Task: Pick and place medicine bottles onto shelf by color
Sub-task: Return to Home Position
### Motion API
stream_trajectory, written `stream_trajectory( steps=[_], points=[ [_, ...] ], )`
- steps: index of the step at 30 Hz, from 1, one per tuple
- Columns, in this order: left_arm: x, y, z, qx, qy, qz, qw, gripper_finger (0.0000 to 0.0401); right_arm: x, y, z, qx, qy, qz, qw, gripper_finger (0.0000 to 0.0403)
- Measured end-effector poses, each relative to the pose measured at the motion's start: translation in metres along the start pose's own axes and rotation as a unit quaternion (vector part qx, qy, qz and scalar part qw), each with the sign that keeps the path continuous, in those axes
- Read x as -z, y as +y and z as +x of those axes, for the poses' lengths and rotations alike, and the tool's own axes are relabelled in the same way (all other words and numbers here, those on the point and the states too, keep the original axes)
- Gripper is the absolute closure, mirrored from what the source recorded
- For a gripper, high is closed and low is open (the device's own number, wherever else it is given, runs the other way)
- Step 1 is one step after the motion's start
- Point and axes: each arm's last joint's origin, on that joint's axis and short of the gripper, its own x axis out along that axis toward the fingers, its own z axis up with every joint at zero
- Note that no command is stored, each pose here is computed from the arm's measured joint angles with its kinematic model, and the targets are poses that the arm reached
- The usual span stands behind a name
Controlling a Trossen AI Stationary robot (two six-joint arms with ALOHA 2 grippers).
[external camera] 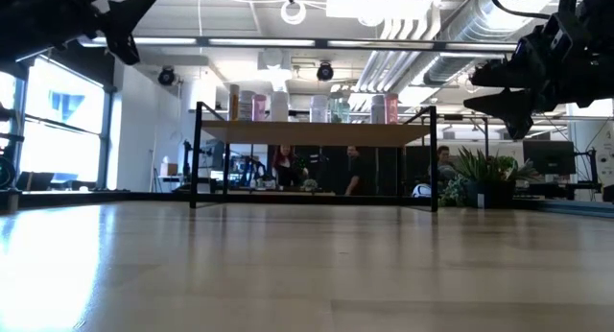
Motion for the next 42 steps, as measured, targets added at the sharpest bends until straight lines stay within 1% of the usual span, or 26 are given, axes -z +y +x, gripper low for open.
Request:
stream_trajectory(
  steps=[6, 42],
  points=[
    [-0.0017, -0.0004, -0.0010, 0.001, -0.008, 0.002, 1.000, 0.0238, 0.0000, 0.0000, 0.0000, 0.000, 0.000, 0.000, 1.000, 0.0206],
    [-0.0012, -0.0002, -0.0010, 0.000, -0.006, 0.001, 1.000, 0.0238, 0.0000, 0.0000, 0.0000, 0.000, 0.000, 0.000, 1.000, 0.0206]
  ],
)
